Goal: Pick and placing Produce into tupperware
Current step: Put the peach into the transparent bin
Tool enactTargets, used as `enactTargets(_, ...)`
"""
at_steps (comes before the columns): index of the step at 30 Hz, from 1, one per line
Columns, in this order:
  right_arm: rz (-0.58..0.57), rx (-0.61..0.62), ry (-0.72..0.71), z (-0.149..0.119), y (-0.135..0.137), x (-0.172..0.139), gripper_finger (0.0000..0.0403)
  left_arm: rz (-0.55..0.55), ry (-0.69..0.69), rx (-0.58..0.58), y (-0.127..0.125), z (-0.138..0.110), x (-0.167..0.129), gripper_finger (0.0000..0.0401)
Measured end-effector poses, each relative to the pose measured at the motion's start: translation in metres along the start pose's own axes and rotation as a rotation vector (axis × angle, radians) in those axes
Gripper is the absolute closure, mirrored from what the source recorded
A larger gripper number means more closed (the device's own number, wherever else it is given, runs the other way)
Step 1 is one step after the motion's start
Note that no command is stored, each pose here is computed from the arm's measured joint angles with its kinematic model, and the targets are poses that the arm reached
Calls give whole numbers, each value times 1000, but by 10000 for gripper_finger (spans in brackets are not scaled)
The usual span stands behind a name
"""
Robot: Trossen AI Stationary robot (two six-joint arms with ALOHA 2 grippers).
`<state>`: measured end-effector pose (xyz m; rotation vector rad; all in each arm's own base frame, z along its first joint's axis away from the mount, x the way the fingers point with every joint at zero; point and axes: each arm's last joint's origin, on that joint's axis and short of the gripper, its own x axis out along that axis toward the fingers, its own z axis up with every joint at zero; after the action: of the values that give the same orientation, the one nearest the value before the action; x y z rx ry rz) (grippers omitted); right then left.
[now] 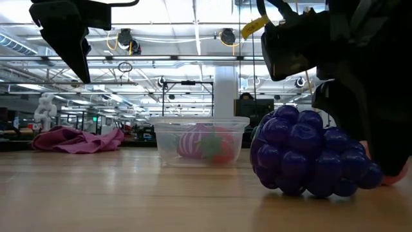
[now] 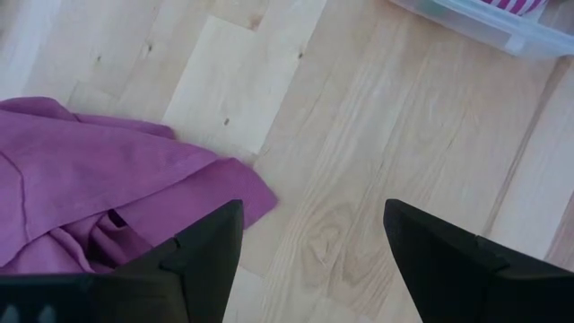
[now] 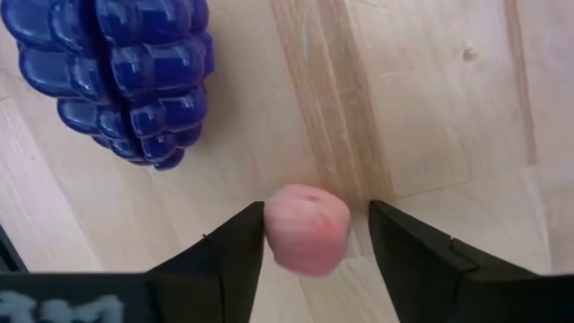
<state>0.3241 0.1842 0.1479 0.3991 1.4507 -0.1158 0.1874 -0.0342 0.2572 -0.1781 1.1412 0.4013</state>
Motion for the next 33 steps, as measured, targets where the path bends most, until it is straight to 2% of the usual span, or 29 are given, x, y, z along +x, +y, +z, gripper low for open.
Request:
enactTargets(12, -6, 6, 10, 1, -2, 0, 271, 0, 0, 0, 0, 0, 0, 128)
enactTargets(25, 36, 61, 66, 13, -16, -4, 274, 0, -1, 3, 0, 0, 0, 127)
enactTargets(33, 68, 28, 32, 14, -15, -18, 275, 0, 0, 3, 0, 0, 0, 127)
